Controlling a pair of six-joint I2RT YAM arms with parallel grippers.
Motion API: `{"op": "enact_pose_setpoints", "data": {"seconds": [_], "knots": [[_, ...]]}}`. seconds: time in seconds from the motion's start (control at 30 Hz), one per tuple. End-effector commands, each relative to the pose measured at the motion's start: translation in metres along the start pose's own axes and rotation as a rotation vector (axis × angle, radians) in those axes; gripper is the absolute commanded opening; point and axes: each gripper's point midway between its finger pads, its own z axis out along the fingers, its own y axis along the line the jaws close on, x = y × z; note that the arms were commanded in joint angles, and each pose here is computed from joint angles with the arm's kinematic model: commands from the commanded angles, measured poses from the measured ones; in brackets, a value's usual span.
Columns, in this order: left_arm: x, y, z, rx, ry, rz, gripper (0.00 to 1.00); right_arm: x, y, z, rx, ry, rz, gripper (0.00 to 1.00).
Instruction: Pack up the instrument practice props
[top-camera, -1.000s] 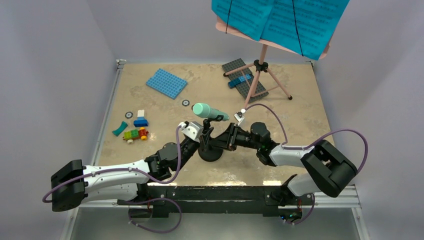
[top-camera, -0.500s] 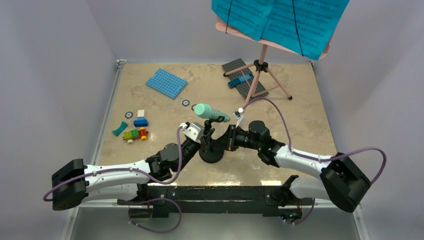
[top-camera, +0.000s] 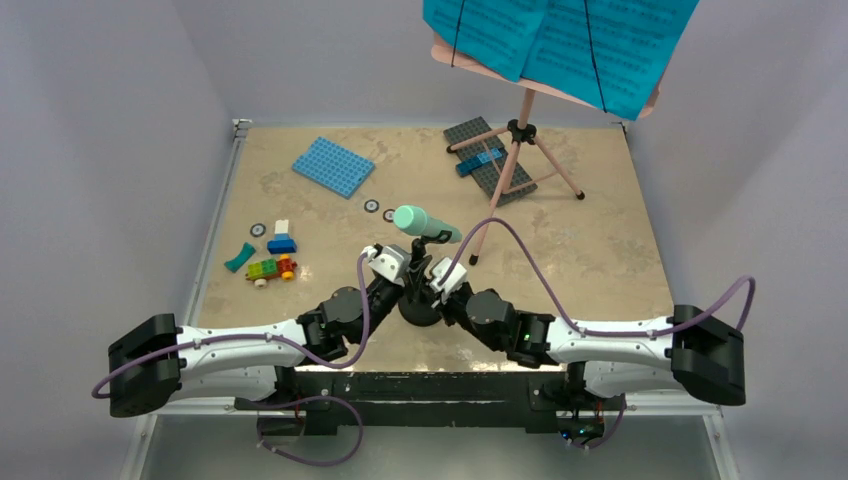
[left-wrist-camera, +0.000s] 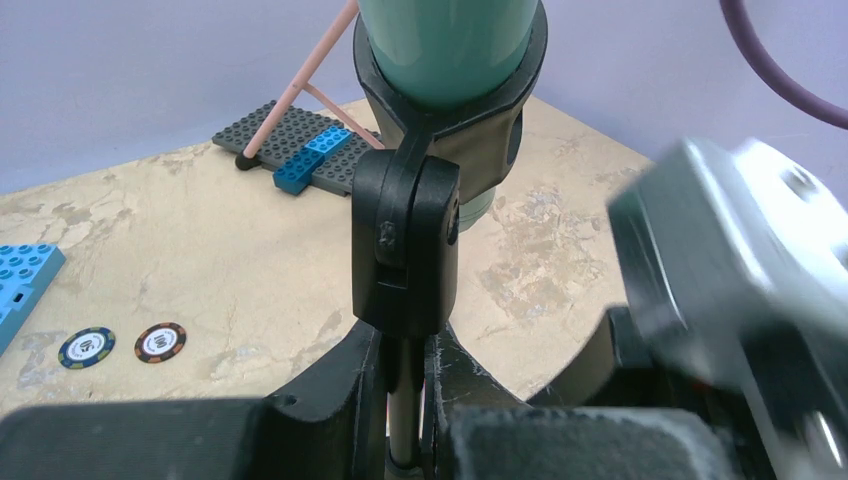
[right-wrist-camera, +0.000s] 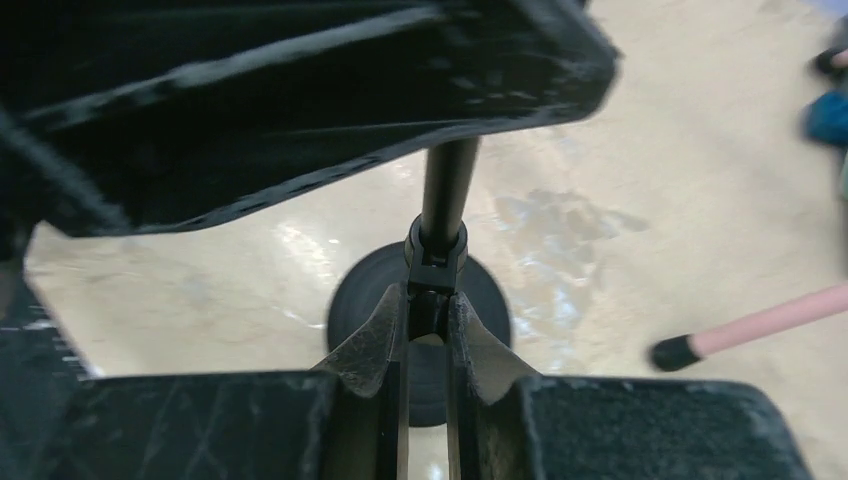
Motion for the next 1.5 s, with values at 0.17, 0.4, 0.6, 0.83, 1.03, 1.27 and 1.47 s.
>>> {"op": "enact_pose_setpoints", "data": {"seconds": [0.17, 0.4, 0.6, 0.83, 1.03, 1.27, 1.47], "knots": [[0.074, -0.014, -0.012, 0.063, 0.231, 0.010, 0.00, -0.031, -0.005, -0.001, 0.153, -0.087, -0.385, 0.00], [0.071, -0.017, -0.010, 0.078, 0.234, 0.020, 0.00, -0.040, 0.006, -0.021, 0.072, -0.013, -0.219, 0.63], [0.069, -0.023, -0.011, 0.111, 0.235, 0.051, 0.00, -0.058, -0.002, -0.054, 0.053, -0.056, -0.043, 0.69], [0.077, -0.033, -0.012, 0.176, 0.278, 0.106, 0.00, -0.068, -0.023, -0.092, 0.065, -0.119, 0.102, 0.69], [0.088, -0.034, -0.013, 0.161, 0.316, 0.150, 0.00, -0.060, -0.040, -0.105, 0.127, -0.105, 0.126, 0.69], [0.104, -0.034, -0.019, 0.161, 0.326, 0.102, 0.00, -0.051, -0.042, -0.107, 0.132, -0.094, 0.147, 0.69], [0.108, -0.032, -0.026, 0.158, 0.297, 0.034, 0.00, -0.042, -0.045, -0.109, 0.143, -0.075, 0.160, 0.69]]}}
